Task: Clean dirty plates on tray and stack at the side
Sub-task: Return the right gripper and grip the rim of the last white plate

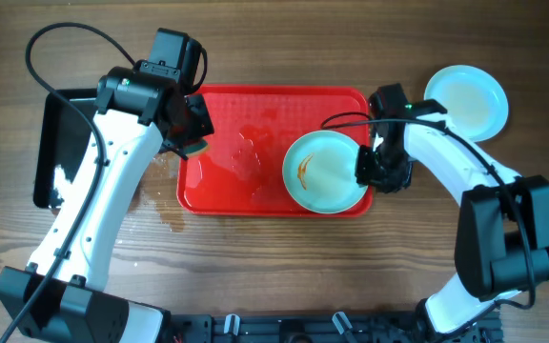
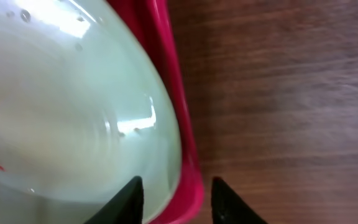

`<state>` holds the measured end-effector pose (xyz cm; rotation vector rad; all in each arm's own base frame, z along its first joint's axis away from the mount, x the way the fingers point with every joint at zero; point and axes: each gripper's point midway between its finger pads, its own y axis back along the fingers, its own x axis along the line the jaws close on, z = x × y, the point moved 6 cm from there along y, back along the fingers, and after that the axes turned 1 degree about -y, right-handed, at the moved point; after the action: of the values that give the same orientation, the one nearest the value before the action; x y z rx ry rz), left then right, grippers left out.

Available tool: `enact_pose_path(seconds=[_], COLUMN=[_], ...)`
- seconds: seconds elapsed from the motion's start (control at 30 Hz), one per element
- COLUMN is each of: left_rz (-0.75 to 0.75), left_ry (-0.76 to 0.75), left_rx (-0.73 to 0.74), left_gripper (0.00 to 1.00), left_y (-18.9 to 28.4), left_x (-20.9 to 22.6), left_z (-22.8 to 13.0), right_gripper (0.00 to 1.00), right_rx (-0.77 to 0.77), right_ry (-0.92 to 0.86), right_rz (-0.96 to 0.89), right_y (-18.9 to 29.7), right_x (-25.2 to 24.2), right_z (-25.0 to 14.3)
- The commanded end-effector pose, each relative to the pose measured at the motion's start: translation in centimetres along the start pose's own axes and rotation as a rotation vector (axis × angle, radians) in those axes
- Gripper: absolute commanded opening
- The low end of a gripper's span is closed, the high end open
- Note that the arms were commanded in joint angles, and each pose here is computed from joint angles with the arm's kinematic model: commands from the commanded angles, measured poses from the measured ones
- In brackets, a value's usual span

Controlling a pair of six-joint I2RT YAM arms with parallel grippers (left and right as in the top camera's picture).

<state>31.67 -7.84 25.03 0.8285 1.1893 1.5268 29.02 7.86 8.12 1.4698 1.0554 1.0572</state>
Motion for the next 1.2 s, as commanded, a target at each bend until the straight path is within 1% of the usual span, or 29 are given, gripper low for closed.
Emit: enact_pose_path(seconds=[0.0,0.17,0.37,0.57,0.9,1.17], left_rz=[-0.003,-0.003,-0.003,-0.003,-0.003,-0.003], left_ry=[-0.014,-0.014,-0.014,-0.014,-0.015,-0.015], left_rx=[0.004,0.004,0.004,0.004,0.004,0.003], left_gripper=[0.04,0.04,0.04,0.04,0.04,0.04], left_y=[0.0,0.0,0.0,0.0,0.0,0.0], left_x=[0.0,0.0,0.0,0.0,0.0,0.0], left_z=[0.0,0.0,0.0,0.0,0.0,0.0], right_gripper=[0.33,0.33,0.3,0.3,0.29,0.29], right_rx=[0.007,0.019,0.019,0.012,-0.001,0.004], right_ry=[-0.017,-0.022,-0.012,0.003,0.006,0.006], right_rz=[0.049,0.046,0.113,0.116,0.11,0.112], right_y=[0.0,-0.8,-1.1,-1.1,0.5,0.6], right_x=[0.4,0.1,0.8,1.3,1.7,1.7], right_z=[-0.4,-0.9,-0.8,-0.9,-0.2,-0.3])
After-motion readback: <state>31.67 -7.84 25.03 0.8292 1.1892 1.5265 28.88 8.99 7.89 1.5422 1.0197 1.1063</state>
